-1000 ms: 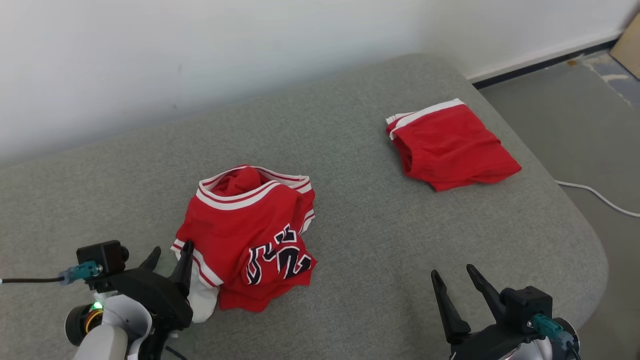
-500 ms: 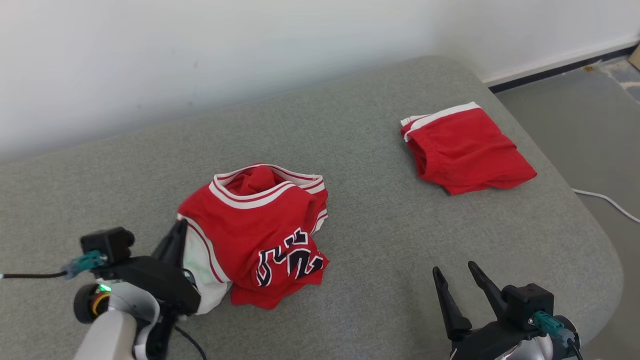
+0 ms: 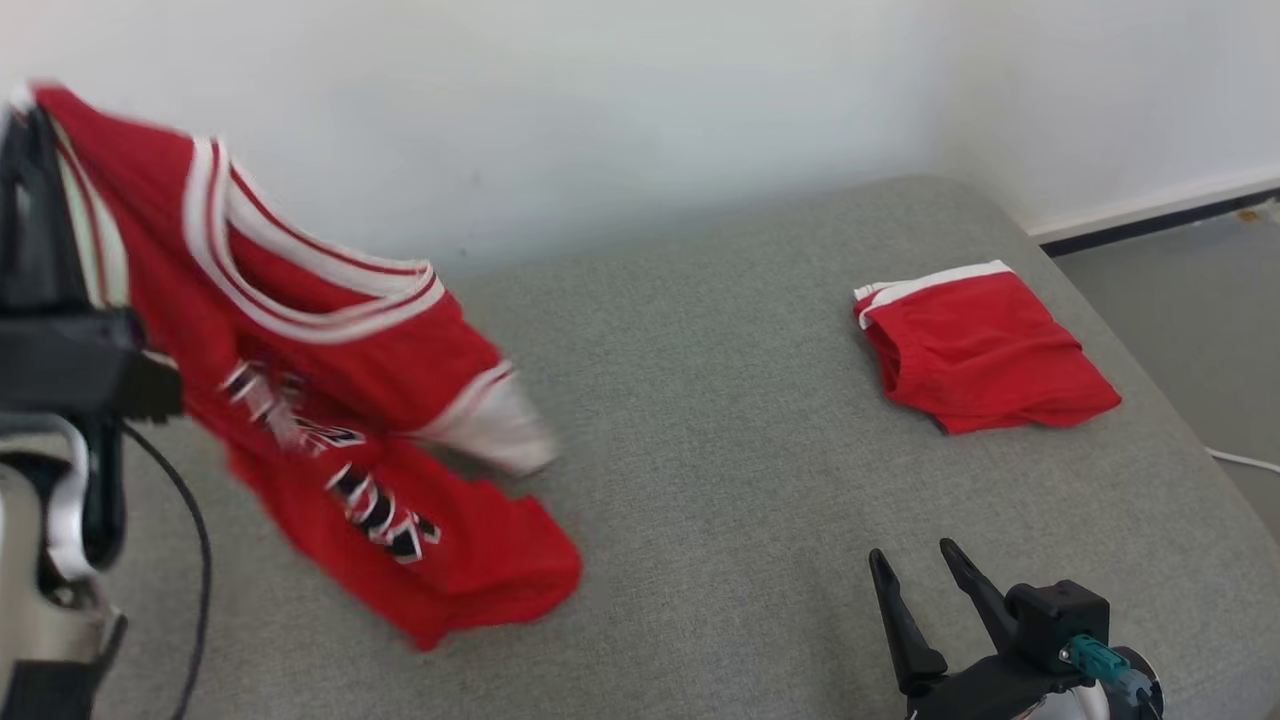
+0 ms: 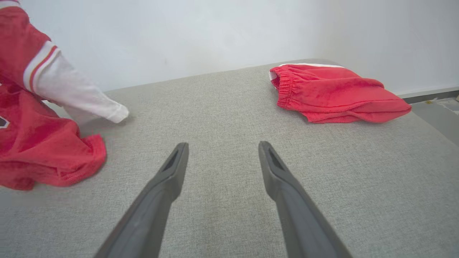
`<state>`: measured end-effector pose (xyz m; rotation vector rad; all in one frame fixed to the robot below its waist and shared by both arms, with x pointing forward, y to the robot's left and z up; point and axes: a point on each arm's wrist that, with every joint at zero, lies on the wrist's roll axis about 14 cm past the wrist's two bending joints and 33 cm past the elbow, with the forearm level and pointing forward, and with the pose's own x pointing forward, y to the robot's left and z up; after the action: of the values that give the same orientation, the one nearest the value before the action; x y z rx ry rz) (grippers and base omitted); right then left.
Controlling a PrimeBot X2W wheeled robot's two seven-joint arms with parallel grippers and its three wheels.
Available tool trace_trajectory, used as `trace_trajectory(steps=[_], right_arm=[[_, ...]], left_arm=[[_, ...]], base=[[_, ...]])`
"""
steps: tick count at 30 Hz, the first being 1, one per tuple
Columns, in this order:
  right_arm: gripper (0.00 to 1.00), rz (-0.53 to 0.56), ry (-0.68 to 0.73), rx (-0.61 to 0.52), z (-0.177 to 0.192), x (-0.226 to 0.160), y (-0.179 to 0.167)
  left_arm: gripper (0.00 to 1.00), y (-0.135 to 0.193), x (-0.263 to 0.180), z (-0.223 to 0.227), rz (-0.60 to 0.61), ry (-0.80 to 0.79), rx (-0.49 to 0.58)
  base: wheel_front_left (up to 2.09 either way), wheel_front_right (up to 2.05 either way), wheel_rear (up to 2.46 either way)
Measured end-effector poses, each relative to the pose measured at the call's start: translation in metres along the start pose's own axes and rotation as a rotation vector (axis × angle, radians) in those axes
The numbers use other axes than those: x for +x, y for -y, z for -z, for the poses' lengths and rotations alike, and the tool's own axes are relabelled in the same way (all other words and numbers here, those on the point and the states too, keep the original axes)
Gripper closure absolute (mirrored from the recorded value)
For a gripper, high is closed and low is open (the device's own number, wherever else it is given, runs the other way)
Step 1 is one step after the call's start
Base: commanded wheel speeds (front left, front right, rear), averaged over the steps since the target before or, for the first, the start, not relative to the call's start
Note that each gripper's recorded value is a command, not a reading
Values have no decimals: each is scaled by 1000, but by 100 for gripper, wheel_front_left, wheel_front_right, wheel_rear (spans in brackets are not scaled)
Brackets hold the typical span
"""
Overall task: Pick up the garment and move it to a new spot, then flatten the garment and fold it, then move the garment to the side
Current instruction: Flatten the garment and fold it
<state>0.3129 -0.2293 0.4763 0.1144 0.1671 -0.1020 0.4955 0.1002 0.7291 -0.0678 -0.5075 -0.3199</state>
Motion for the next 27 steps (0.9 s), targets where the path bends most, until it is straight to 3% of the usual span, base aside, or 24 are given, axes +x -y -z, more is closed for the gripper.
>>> trace_trajectory(steps=[4, 7, 10, 15, 18, 19, 20, 21, 24, 27], right_arm=[[0, -11, 12, 0, -3, 0, -3], [0, -14, 18, 2, -3, 0, -5], [0, -17, 6, 5, 1, -1, -7], [0, -8, -16, 16, 9, 0, -5], [0, -4, -13, 14, 7, 4, -4], [0, -4, -13, 14, 7, 4, -4], [0, 1, -14, 13, 7, 5, -3], [0, 5, -16, 15, 7, 5, -1], [0, 20, -24, 16, 11, 5, 3], [0, 30, -26, 19, 12, 5, 6]], left_arm=[[100, 14, 8, -64, 47, 166, 56], [100, 27, 12, -76, 80, 185, 69], [100, 55, 14, -43, 140, 81, 15], [100, 134, -7, 64, 291, -211, -159], [100, 174, -20, 101, 376, -308, -230], [96, 174, -20, 101, 376, -308, -230], [61, 197, -23, 112, 423, -333, -266], [0, 206, -24, 115, 443, -339, -280], [0, 222, -24, 118, 474, -335, -328], [0, 217, -25, 122, 445, -348, -381]], base=[[0, 0, 0], [0, 0, 0], [0, 0, 0], [0, 0, 0], [0, 0, 0], [0, 0, 0], [0, 0, 0], [0, 0, 0], [0, 0, 0], [0, 0, 0]])
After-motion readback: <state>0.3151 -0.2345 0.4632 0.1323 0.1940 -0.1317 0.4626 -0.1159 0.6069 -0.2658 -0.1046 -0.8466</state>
